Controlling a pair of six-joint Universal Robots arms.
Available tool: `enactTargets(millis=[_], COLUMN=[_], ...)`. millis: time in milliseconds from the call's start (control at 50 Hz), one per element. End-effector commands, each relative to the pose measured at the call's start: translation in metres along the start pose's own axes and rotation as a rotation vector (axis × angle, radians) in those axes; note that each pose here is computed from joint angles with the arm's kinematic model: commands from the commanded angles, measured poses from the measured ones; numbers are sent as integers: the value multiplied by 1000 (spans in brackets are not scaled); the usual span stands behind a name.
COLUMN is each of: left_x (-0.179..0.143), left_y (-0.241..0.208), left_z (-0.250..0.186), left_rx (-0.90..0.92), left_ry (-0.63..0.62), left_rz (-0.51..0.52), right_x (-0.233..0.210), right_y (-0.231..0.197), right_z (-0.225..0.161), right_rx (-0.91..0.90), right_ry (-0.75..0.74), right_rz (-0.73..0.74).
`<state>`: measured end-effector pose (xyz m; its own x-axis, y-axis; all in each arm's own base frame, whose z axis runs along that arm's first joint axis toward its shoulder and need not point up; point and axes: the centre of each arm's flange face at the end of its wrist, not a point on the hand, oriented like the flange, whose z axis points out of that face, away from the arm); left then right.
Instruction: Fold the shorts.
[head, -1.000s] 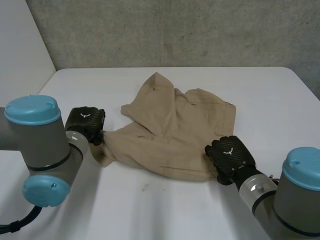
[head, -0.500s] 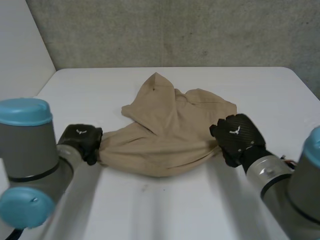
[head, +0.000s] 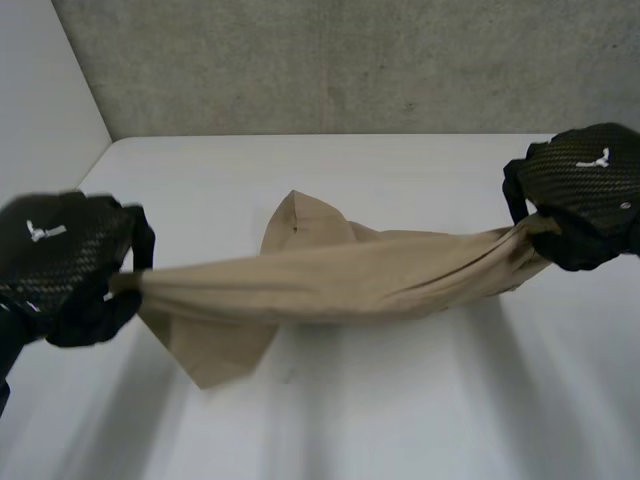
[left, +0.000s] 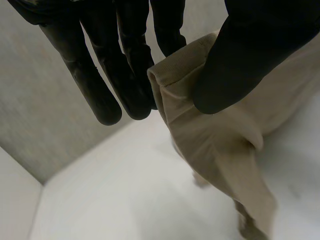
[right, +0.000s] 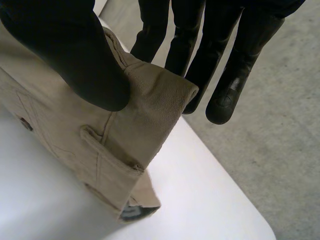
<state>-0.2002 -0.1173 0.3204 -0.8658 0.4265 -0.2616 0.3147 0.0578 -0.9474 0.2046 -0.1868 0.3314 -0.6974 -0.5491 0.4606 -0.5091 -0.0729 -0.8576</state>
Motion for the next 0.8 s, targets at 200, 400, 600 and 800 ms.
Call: enactTargets(millis=[200,400,600,800], left_x=[25,16,-45,-44], left_y=[65,24,-147,-149], left_z=[104,200,194,141], left_rx=[-183,2,748,798], left_ry=[49,-15,-317,-320], left_rz=[23,9,-75,-87], right_x=[-21,-16,74,65], right_y=[79,63,-92,-90], right_z=[74,134,127,118], right_rx=[-226,-114,651,634], right_ry=[-141,34,530,465], right_rz=[21,-73,-72,-52])
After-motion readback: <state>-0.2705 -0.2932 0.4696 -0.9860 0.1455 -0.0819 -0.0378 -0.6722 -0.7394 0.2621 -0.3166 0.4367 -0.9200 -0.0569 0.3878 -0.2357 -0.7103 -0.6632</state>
